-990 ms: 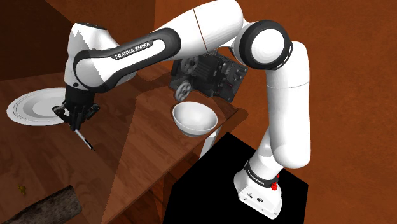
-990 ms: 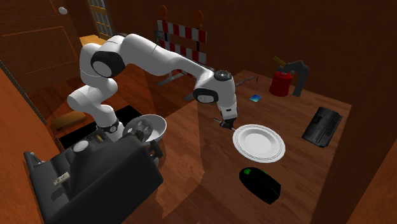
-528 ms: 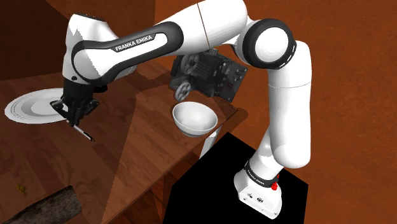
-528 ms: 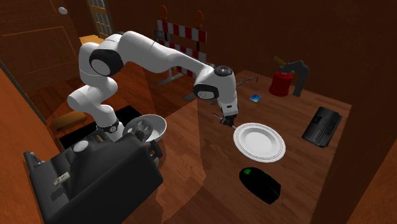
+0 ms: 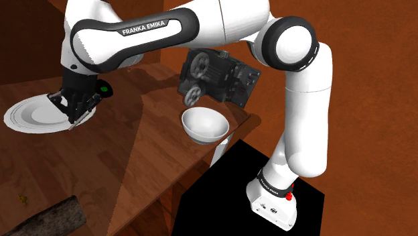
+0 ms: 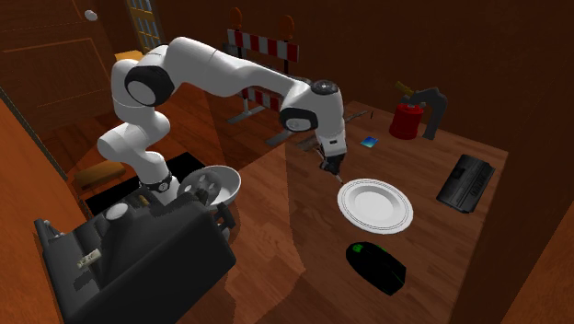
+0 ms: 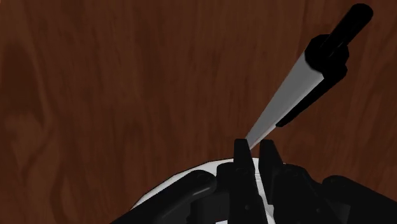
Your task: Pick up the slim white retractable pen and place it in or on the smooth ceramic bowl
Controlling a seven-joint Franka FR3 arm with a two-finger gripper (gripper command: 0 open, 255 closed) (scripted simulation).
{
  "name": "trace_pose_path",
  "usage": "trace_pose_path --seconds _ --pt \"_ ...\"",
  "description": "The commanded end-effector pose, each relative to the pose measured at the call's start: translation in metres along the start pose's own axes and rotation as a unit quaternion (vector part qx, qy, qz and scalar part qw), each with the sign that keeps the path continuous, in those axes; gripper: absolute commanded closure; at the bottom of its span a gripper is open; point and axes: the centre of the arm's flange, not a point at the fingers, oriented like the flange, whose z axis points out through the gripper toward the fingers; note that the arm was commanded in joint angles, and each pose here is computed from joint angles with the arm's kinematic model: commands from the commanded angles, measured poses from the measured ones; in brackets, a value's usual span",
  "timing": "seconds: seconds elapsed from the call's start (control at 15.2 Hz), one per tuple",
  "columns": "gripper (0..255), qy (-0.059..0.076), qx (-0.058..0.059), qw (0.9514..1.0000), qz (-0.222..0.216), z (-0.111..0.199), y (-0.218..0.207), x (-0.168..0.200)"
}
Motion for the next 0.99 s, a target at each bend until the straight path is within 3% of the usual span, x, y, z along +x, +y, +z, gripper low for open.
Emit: trace_pose_path --seconds 0.0,0.92 --pt "255 0.0 0.0 1.0 0.0 -0.012 -0.002 0.001" --pt "255 0.0 0.0 1.0 0.0 -0.083 -0.022 0.005"
